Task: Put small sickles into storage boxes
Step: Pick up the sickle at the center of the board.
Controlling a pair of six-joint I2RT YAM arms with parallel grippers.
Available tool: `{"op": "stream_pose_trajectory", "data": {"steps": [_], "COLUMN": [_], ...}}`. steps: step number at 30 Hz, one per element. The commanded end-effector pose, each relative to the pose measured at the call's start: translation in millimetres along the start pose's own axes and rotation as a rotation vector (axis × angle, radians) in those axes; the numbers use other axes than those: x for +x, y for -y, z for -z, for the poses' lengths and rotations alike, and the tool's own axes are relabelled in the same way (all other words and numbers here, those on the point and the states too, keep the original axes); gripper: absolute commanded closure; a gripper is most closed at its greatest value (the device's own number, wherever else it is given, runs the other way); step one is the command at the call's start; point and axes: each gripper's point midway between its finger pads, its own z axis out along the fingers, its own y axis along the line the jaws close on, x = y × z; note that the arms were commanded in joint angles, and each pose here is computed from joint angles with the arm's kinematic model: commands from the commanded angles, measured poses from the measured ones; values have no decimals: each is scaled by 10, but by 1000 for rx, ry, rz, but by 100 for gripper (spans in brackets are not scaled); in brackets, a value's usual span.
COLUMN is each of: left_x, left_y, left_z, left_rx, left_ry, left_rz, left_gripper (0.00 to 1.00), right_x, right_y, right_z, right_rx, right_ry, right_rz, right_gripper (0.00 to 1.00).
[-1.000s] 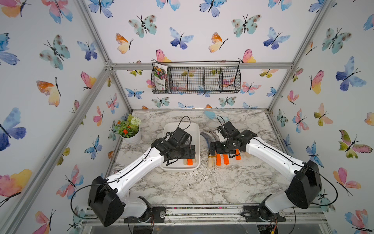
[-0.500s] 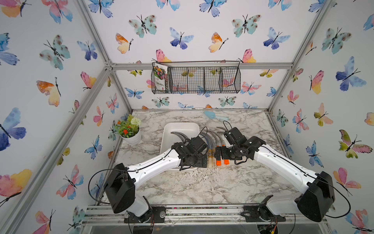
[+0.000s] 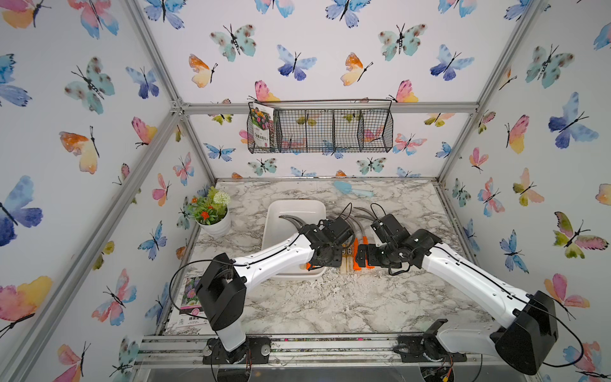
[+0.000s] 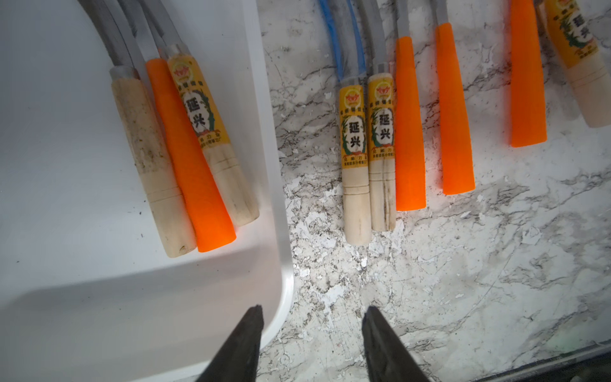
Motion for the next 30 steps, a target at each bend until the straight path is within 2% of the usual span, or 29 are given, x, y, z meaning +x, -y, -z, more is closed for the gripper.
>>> {"op": "stream_pose_trajectory", "data": {"steps": [1,21,30], "left_x": [-21,-61,13], "left_y": [5,310,321], "left_z": [-45,-576,-965], "left_rx": [-38,-3,-11], "left_ry": [-18,-121,-182], "left_rz": [-32,-95,-102], "left_gripper": [55,54,56], "right_x": [60,197,213], "right_y": [100,283,372], "right_z": [29,277,365], "right_rx": [38,19,50], "right_ry": [7,105,127], "right_rz": [-18,-129,-144], "right_gripper": [2,1,2]}}
